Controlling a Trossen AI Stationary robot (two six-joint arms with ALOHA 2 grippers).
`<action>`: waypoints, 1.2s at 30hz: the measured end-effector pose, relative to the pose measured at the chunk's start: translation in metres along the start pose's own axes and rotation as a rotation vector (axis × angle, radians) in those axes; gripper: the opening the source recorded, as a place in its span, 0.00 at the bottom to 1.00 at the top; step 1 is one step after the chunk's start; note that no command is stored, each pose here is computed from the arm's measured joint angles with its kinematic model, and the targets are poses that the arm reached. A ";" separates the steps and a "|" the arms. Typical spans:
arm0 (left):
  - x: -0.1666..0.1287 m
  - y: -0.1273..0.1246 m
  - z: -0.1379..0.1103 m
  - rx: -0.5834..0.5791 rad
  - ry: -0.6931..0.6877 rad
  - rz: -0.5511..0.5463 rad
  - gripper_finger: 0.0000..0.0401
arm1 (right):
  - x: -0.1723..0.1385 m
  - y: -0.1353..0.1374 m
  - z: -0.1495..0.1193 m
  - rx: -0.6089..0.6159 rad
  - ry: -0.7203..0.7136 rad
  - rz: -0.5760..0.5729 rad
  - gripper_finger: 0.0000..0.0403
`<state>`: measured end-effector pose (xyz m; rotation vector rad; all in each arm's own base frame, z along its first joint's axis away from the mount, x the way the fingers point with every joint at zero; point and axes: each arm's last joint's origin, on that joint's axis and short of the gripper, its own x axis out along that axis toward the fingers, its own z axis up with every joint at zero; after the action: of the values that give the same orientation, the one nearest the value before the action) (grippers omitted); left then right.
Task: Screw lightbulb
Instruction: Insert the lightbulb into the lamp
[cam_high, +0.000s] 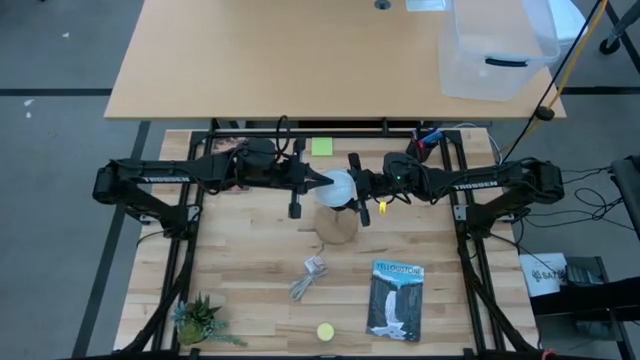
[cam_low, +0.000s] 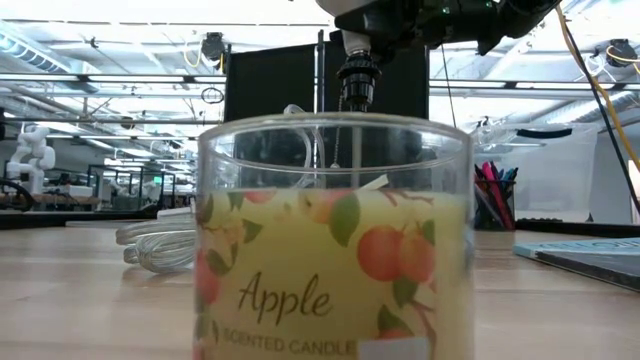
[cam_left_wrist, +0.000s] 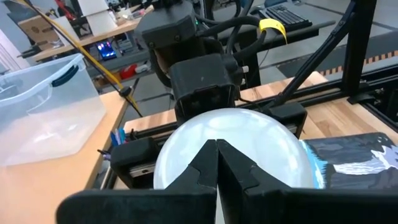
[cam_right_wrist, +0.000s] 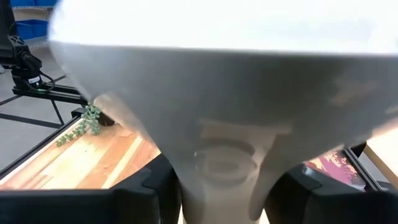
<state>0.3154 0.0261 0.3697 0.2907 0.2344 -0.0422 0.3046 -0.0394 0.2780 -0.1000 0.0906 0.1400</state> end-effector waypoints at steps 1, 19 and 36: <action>0.000 0.000 0.000 -0.001 0.002 -0.001 0.00 | 0.000 0.000 0.000 0.000 -0.002 0.000 0.46; 0.010 0.000 -0.004 -0.019 0.007 0.005 0.00 | -0.001 0.000 0.001 0.030 0.000 0.002 0.66; 0.008 0.003 0.001 -0.042 0.026 0.026 0.00 | -0.019 0.026 0.014 0.008 0.107 -0.157 0.66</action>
<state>0.3241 0.0287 0.3692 0.2526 0.2572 -0.0078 0.2837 -0.0149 0.2915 -0.1063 0.1890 -0.0225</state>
